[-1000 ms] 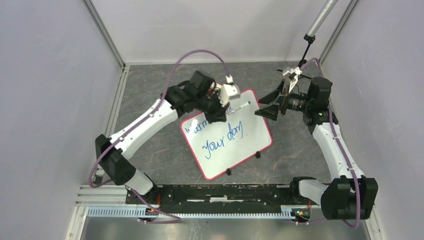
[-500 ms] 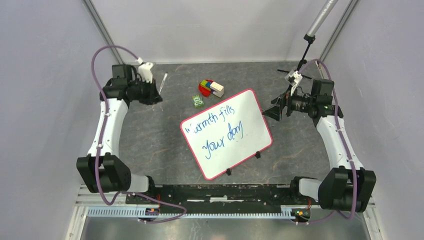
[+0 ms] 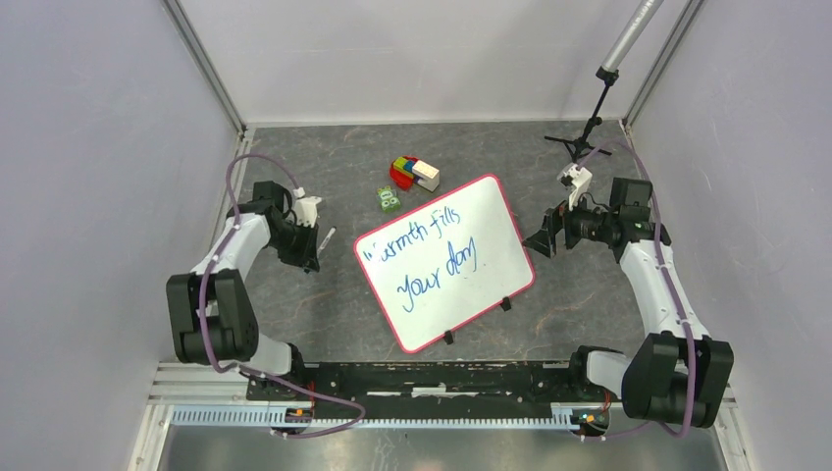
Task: Write a sentence on the whiteboard
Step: Put down the whiteboard marker at the center of the board.
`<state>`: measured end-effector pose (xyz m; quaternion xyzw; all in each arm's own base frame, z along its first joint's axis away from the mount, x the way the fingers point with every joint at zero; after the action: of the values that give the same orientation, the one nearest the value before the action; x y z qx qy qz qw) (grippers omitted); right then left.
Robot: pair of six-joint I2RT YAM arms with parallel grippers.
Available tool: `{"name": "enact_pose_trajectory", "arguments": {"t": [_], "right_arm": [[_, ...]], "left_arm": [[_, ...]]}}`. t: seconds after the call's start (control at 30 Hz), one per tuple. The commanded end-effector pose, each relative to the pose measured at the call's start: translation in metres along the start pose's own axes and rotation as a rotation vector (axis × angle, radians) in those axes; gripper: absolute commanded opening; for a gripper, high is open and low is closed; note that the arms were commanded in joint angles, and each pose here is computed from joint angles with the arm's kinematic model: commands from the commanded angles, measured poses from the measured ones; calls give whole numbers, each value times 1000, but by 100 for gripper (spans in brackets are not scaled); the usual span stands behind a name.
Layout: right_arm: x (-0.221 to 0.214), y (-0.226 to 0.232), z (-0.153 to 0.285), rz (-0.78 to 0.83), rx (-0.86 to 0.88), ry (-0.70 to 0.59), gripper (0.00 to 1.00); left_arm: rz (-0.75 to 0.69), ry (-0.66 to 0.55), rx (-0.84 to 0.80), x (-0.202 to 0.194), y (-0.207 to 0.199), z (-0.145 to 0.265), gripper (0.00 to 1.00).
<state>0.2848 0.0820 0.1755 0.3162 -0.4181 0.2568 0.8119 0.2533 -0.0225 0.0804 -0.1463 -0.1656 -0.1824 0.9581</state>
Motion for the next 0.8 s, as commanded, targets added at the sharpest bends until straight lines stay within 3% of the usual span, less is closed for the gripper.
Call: {"name": "enact_pose_trajectory", "arguments": {"t": [0.0, 0.2, 0.37, 0.5, 0.67, 0.77], "right_arm": [[-3, -4, 4, 51, -37, 5, 98], [-14, -5, 3, 40, -35, 21, 98], [-21, -8, 2, 37, -43, 41, 98], [-27, -10, 3, 32, -41, 61, 98], [-28, -11, 6, 40, -47, 68, 98], [-23, -12, 9, 50, -50, 70, 98]], "left_arm": [[-60, 18, 34, 1, 18, -18, 18], [-59, 78, 33, -10, 22, -36, 24], [-62, 103, 40, -17, 21, -45, 37], [-60, 124, 34, -23, 20, -49, 42], [-63, 112, 34, -22, 16, -44, 44], [-72, 75, 24, -10, 10, -29, 50]]}}
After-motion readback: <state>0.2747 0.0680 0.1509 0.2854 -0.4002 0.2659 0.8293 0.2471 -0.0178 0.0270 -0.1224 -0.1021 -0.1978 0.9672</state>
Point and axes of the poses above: each gripper's point midway between its finger pads, its own z axis back along the fingers, its own y axis along the line the jaws close on, x = y × z, the point moved 1 cm from there along z, back along the fingers, and after that the axes turned 3 degrees about -z, right-handed, at the moved point
